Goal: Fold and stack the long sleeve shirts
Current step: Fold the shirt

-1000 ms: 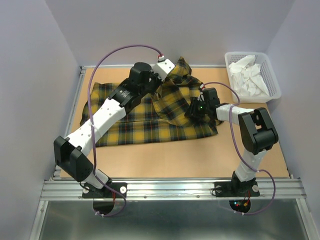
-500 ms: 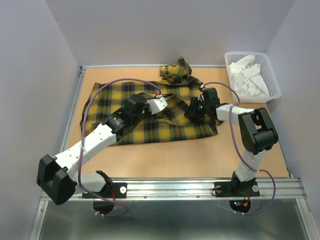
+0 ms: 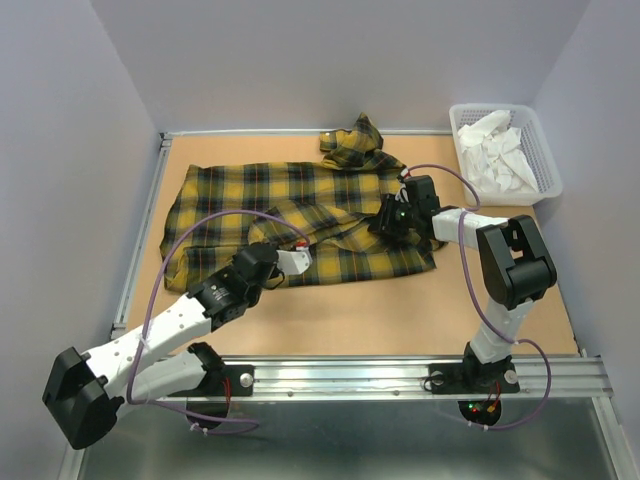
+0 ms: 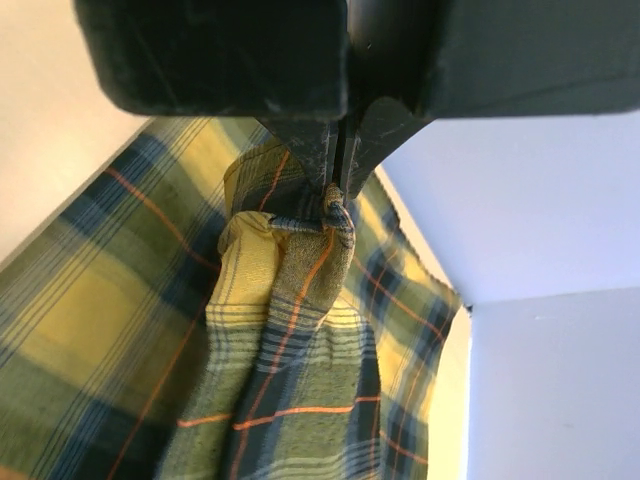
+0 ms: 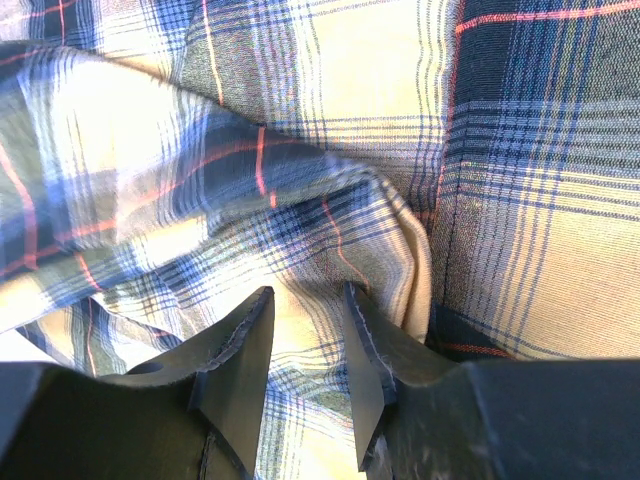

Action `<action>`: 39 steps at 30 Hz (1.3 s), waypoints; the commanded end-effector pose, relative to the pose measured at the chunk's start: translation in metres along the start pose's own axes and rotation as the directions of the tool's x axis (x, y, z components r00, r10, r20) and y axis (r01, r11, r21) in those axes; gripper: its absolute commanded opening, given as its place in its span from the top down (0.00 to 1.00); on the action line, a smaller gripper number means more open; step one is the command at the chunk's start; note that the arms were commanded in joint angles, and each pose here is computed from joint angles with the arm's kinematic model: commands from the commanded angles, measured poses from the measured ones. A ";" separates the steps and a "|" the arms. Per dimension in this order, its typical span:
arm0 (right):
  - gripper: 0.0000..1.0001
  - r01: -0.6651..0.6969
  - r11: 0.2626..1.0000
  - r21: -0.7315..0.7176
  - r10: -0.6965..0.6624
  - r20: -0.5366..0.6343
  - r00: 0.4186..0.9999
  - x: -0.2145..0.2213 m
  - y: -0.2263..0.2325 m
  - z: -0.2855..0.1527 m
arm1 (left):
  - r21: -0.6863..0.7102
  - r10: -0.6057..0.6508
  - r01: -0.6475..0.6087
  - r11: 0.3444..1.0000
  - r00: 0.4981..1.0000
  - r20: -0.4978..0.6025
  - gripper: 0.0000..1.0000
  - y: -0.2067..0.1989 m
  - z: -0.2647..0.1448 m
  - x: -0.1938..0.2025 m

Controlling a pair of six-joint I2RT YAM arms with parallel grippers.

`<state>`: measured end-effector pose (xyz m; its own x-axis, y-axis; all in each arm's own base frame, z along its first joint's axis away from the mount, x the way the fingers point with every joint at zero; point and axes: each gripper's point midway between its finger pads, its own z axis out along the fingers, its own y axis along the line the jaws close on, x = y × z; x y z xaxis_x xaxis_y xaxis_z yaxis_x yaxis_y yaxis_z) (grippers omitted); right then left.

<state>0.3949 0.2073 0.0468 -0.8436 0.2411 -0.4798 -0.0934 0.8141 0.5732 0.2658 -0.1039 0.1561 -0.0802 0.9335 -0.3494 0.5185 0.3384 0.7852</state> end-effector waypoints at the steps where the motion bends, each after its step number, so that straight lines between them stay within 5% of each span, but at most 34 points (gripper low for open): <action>1: 0.61 0.000 1.000 -0.024 0.001 0.030 1.000 -0.004 0.004 -0.006 | -0.065 0.088 -0.089 0.994 0.996 -0.015 1.00 0.003 -0.002 0.013; 3: 0.61 -0.001 1.000 -0.025 0.002 0.031 1.000 -0.004 0.005 -0.007 | -0.094 0.095 -0.097 0.991 0.995 -0.017 0.90 0.002 -0.001 0.018; 10: 0.60 0.005 1.000 -0.020 -0.004 0.039 0.999 -0.002 0.004 -0.013 | -0.153 0.156 -0.160 0.975 0.987 -0.037 0.79 -0.005 0.003 0.035; 13: 0.60 0.007 1.000 -0.022 -0.006 0.042 0.999 -0.002 0.005 -0.016 | -0.163 0.146 -0.152 0.975 0.988 -0.052 0.58 -0.003 0.002 0.038; 14: 0.60 0.008 1.000 -0.028 -0.007 0.049 0.999 -0.004 0.008 -0.019 | -0.178 0.115 -0.121 0.977 0.993 -0.039 0.42 0.005 -0.001 0.032; 20: 0.59 0.024 0.999 -0.046 -0.020 0.078 0.997 -0.010 0.018 -0.031 | -0.099 -0.130 0.143 0.985 0.983 0.129 0.08 0.030 -0.012 -0.018; 25: 0.57 0.035 0.997 -0.073 -0.028 0.097 0.995 -0.017 0.030 -0.045 | 0.059 -0.336 0.331 0.942 0.923 0.186 0.01 0.026 -0.012 -0.055; 28: 0.57 0.045 0.995 -0.090 -0.034 0.115 0.993 -0.022 0.039 -0.054 | 0.089 -0.557 0.552 0.829 0.803 0.212 0.01 0.052 -0.016 -0.078; 29: 0.57 0.046 0.995 -0.094 -0.035 0.119 0.992 -0.023 0.041 -0.056 | 0.077 -0.678 0.678 0.731 0.711 0.187 0.01 0.062 -0.012 -0.074; 31: 0.57 0.053 0.993 -0.104 -0.039 0.134 0.990 -0.026 0.045 -0.062 | 0.051 -0.775 0.774 0.631 0.626 0.086 0.01 0.061 0.001 -0.062; 32: 0.57 0.055 0.993 -0.108 -0.039 0.139 0.990 -0.027 0.047 -0.064 | -0.009 -0.875 0.876 0.483 0.483 0.035 0.01 0.071 0.004 -0.050; 35: 0.57 0.042 0.994 -0.101 -0.030 0.118 0.993 -0.022 0.046 -0.067 | -0.153 -0.950 0.939 0.307 0.294 -0.102 0.01 0.062 0.019 -0.015; 39: 0.56 0.040 0.994 -0.105 -0.029 0.106 0.994 -0.019 0.046 -0.068 | -0.310 -0.985 0.950 -0.029 -0.080 -0.155 0.04 0.041 0.036 0.038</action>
<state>0.3760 0.2057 0.1200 -0.7784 0.2692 -0.5672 -0.1763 0.7733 0.6090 0.3350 -0.0839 0.1905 -0.5938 0.0054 -0.8046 -0.0365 0.9988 0.0336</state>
